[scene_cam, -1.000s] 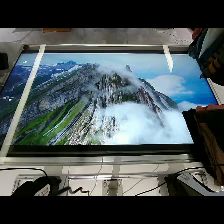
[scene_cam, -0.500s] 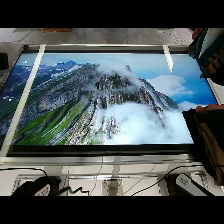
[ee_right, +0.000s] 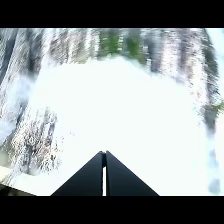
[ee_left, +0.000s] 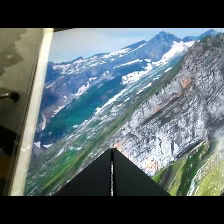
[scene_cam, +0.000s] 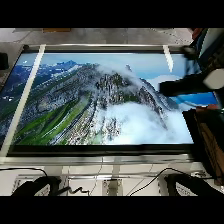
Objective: Fold the clothes and pants, and hang the long-sleeved shirts on hangers.
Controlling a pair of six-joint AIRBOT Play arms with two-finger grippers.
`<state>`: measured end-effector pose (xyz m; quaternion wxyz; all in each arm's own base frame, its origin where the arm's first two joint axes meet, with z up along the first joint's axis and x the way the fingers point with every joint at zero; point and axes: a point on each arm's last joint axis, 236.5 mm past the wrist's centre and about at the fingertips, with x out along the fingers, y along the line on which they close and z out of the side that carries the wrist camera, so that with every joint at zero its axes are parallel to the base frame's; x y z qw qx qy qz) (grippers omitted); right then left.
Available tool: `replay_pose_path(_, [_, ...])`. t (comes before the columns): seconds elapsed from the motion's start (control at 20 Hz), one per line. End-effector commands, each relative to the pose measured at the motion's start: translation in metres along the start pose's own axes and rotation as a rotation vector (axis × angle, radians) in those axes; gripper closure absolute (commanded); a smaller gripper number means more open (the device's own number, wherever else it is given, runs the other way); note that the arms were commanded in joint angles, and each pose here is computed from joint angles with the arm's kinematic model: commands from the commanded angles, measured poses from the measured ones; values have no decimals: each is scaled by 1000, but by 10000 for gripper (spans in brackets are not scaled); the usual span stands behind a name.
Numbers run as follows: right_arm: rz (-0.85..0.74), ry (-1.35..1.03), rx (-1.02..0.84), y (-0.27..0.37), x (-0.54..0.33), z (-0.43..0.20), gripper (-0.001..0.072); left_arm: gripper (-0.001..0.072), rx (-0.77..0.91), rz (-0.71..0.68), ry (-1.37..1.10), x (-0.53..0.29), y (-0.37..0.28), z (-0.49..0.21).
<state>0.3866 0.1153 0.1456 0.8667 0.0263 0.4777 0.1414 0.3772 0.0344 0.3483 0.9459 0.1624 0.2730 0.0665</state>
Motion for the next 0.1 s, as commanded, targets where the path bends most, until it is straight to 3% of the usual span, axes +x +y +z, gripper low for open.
replay_pose_path(0.0, [-72,22,-57,31,32,-9,676,683,0,0,1,0,0,0])
replay_pose_path(0.05, [-79,52,-38,30,39,-14,676,683,0,0,1,0,0,0])
